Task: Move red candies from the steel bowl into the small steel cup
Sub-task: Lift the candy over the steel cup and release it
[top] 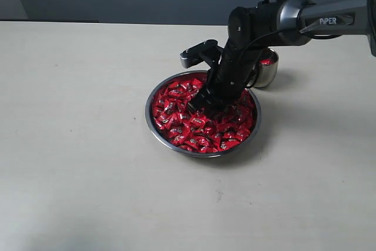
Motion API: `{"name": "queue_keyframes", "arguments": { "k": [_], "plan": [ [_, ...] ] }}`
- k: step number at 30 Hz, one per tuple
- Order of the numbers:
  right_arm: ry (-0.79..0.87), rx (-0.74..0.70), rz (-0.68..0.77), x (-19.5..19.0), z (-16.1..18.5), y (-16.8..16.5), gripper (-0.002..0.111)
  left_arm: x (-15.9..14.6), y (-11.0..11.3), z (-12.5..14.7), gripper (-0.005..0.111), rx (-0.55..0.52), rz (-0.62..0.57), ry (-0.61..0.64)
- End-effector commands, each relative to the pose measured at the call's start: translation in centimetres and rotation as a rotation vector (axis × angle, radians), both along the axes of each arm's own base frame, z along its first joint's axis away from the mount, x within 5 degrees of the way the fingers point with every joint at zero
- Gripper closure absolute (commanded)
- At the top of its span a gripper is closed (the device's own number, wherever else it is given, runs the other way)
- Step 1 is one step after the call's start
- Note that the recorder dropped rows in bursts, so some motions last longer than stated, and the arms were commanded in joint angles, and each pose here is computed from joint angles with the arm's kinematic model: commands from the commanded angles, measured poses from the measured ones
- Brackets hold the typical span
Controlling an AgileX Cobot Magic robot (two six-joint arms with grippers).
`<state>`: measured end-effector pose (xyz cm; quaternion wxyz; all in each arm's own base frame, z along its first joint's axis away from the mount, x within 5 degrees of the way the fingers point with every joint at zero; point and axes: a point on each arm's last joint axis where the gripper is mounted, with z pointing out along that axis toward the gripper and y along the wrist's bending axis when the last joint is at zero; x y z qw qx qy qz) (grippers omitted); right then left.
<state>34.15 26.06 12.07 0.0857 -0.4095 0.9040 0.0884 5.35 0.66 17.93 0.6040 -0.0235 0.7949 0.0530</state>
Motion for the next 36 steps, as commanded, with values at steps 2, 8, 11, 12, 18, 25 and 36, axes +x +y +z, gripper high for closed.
{"name": "queue_keyframes", "arguments": {
  "k": [2,8,11,12,18,25,36],
  "plan": [
    [-0.002,-0.014,0.007,0.0,-0.2,-0.1,0.109,0.0,0.0,0.4,0.106,0.002,0.0,-0.021],
    [-0.013,-0.006,0.007,0.0,0.5,-0.1,0.109,0.0,0.0,0.4,0.106,0.002,0.0,-0.021],
    [-0.037,0.011,0.007,0.0,1.7,-0.1,0.109,0.0,0.0,0.4,0.106,0.002,0.0,-0.021],
    [-0.044,0.016,0.007,0.0,2.1,-0.1,0.109,0.0,0.0,0.4,0.106,0.002,0.0,-0.021],
    [-0.067,0.034,0.008,-0.2,3.7,-0.2,0.109,0.0,0.0,0.4,0.106,0.002,0.0,-0.021],
    [-0.098,-0.01,-0.097,-0.1,6.2,-1.6,0.109,0.0,0.0,0.4,0.106,0.002,0.0,-0.021],
    [-0.349,0.037,-0.294,3.7,13.9,-8.1,0.109,0.0,0.0,0.4,0.106,0.002,0.0,-0.021]
  ]
}}
